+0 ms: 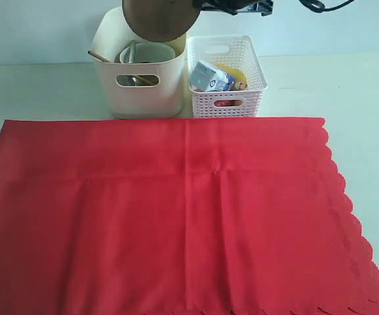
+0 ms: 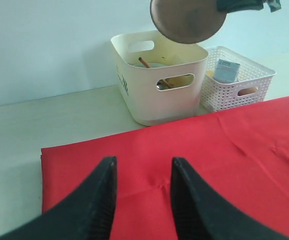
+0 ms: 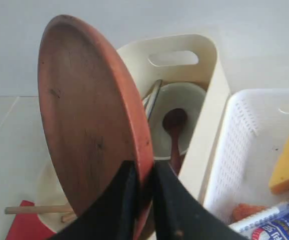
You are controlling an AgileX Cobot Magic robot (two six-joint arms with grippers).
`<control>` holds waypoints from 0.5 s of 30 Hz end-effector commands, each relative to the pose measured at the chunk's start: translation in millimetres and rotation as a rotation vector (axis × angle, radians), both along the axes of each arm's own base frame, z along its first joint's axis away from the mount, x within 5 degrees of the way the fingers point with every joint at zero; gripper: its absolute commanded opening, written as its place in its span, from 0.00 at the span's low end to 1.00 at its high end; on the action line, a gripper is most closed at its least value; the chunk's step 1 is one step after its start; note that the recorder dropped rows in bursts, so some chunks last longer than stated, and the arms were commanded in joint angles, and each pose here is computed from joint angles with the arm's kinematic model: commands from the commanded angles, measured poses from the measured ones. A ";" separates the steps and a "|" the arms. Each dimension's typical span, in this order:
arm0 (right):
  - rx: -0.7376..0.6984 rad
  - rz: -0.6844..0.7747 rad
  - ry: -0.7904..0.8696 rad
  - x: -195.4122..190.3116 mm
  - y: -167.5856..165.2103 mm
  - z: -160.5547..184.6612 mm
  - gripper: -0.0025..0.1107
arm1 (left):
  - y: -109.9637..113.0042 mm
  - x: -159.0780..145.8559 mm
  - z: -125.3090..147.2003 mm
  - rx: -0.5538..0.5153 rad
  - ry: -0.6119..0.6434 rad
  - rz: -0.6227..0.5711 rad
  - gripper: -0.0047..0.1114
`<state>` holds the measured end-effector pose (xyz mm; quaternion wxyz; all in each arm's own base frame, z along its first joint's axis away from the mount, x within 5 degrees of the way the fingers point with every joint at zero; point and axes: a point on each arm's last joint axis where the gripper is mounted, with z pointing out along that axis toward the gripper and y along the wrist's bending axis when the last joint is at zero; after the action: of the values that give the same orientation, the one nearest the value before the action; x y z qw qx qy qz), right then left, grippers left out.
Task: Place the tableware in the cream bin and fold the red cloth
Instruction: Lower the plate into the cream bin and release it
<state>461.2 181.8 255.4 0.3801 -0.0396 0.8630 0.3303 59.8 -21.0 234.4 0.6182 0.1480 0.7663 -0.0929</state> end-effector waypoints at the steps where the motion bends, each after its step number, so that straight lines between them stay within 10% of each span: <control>1: 0.002 -0.001 0.007 4.4 9.3 -13.6 0.02 | -0.3 0.7 0.8 -0.005 -0.015 -0.001 0.36; 9: -0.012 0.005 0.035 6.2 16.6 -32.0 0.03 | -0.3 0.7 0.8 -0.005 -0.015 -0.001 0.36; 15: -0.020 0.013 0.038 5.9 16.8 -33.4 0.23 | -0.3 0.7 0.8 -0.005 -0.015 -0.001 0.36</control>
<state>466.1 199.4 217.8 0.3528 -0.0382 0.8759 0.3270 59.9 -21.0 234.7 0.6193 0.1478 0.7655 -0.0931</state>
